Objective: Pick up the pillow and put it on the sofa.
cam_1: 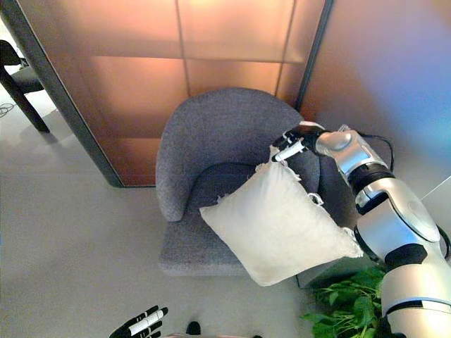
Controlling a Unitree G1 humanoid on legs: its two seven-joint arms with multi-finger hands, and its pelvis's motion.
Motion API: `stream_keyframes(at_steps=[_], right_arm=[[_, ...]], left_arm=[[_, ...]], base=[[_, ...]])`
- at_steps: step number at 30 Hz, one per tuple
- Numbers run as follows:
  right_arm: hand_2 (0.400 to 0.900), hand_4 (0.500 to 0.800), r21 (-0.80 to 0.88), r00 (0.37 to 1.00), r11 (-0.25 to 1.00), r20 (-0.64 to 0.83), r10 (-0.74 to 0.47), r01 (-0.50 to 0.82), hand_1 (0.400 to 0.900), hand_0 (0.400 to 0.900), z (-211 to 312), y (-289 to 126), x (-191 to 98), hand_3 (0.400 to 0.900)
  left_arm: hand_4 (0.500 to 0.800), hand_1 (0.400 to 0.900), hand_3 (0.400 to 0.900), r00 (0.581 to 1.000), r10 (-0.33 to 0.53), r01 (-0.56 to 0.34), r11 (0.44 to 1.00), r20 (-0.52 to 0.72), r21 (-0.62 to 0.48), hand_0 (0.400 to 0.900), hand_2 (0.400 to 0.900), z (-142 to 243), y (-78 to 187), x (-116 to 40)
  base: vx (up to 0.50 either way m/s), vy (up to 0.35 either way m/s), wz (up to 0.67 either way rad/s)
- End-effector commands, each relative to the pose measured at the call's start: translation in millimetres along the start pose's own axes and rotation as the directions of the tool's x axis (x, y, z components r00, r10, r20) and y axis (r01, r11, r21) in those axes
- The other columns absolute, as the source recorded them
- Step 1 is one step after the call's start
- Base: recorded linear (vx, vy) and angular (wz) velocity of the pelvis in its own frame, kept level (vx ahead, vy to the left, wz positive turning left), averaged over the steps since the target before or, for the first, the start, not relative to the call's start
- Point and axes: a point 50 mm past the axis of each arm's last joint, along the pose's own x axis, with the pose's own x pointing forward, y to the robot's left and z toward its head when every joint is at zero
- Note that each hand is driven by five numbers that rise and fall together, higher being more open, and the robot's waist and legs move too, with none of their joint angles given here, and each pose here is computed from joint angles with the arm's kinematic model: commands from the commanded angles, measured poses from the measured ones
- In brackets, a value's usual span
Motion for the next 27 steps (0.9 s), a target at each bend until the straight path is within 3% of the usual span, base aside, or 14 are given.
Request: stream_keyframes(at_steps=[1,27], right_arm=[[0.900,0.800,-0.027,0.954,0.970,0.193,-0.230,0.240,0.900,0.900,77,-61,-25,0.900],[0.900,0.800,0.075,0.900,0.942,0.278,-0.334,0.327,0.900,0.900,82,-90,-50,0.900]], left_arm=[[0.800,0.900,0.900,0.999,-0.040,0.036,0.989,0.022,0.142,0.900,0.900,20,2,2.2],[0.800,0.900,0.900,1.000,-0.017,0.014,0.992,0.024,0.126,0.900,0.900,24,3,3.5]], base=[[0.013,-0.003,-0.04],[-0.018,0.002,-0.06]])
